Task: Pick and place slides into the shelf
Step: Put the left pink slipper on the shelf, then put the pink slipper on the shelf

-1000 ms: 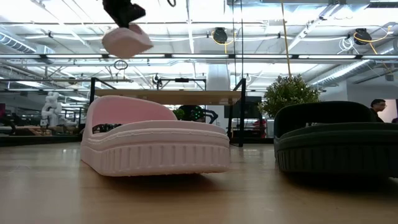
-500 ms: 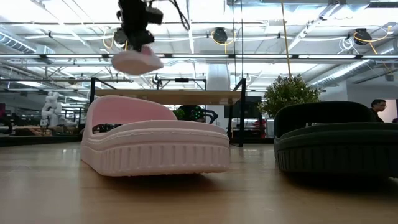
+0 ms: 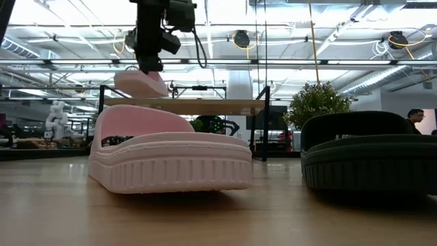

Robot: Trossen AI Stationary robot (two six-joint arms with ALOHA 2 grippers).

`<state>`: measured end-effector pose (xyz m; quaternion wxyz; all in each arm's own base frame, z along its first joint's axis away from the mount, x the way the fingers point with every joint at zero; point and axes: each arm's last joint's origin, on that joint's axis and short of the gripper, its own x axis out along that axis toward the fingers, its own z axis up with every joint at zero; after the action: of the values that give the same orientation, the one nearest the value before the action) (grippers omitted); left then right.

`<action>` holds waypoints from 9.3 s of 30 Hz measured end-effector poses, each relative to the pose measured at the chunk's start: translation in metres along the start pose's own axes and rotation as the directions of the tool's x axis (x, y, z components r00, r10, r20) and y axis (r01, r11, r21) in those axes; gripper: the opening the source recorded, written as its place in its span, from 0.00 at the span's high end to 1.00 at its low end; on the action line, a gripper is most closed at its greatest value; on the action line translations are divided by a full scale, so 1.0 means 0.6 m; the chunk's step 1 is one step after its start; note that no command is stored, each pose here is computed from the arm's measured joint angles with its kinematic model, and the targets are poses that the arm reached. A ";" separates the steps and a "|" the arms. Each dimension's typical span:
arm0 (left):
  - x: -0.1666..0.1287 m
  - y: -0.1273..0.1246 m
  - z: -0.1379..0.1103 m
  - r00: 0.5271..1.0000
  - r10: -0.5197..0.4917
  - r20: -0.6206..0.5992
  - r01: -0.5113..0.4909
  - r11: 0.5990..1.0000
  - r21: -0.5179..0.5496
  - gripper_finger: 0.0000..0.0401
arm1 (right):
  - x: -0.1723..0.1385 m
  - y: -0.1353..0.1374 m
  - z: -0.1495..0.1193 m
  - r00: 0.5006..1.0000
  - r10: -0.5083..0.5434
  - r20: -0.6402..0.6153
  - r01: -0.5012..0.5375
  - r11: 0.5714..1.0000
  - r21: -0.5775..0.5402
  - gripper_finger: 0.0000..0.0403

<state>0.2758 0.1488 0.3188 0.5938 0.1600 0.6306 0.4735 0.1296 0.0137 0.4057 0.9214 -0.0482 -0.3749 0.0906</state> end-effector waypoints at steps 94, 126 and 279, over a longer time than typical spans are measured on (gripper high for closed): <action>0.039 -0.031 -0.022 0.995 -0.029 -0.095 0.043 0.988 0.148 0.77 | 0.000 0.000 -0.001 1.000 0.005 -0.004 -0.005 1.000 -0.021 0.74; -0.239 0.009 -0.114 0.723 -0.641 0.260 0.637 0.763 0.110 0.36 | 0.006 0.000 -0.015 0.999 0.009 -0.037 -0.010 1.000 -0.013 0.74; -0.445 -0.238 -0.048 0.747 -0.463 0.477 0.572 0.813 -0.107 1.00 | 0.029 0.048 -0.077 0.971 0.142 -0.194 -0.126 0.988 0.095 0.74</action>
<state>0.3665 -0.1382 0.3611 0.8409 0.0024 0.4396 0.3157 0.1707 0.0444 0.3800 0.9473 -0.0446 -0.2722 0.1626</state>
